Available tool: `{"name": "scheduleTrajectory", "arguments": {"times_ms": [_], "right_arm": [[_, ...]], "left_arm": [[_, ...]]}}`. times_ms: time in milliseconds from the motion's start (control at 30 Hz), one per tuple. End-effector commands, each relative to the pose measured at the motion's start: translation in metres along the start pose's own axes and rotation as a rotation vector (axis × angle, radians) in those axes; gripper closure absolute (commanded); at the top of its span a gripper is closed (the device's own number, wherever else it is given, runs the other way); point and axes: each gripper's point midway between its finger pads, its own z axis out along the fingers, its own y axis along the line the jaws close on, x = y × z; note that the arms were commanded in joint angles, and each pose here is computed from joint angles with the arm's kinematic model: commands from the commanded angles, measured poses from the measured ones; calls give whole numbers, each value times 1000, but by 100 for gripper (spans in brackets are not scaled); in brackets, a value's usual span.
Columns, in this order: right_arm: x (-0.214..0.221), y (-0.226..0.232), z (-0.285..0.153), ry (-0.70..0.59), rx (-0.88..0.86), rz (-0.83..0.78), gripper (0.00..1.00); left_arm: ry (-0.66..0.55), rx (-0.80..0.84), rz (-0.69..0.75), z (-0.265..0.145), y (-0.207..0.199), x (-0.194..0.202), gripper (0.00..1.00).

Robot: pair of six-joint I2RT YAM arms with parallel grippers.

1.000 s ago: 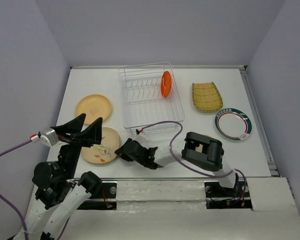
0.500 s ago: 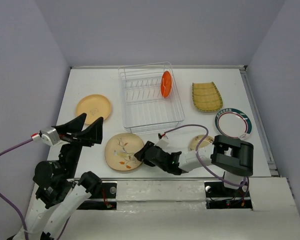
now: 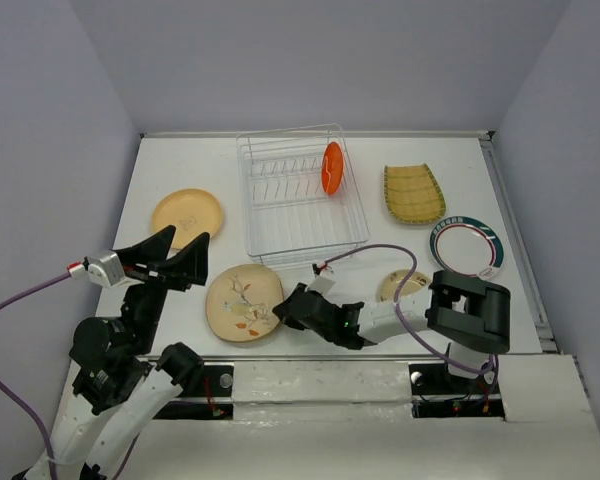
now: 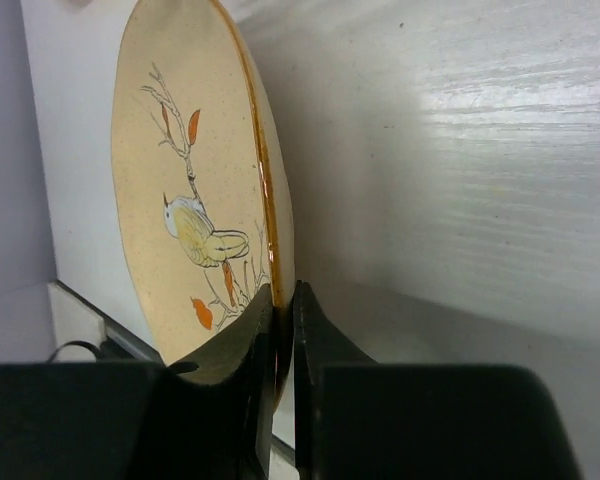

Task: Load the plates into the dish rack

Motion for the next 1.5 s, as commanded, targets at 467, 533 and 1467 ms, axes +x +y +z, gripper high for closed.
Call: {"name": "scheduleTrajectory", "arguments": {"times_ms": [467,533,1467], "right_arm": [[-147,144,-153,-364,48,-622,93],[-196,156,-166,-468,95,-638,93],[-503,134,-68,-803,781,-869,93]], "left_arm": [[-106,-42,-17,-8,7,-30,1],[-111,-38,-23,-10,7,-31,1],[-102,-1,-30,-13,1,-31,1]]}}
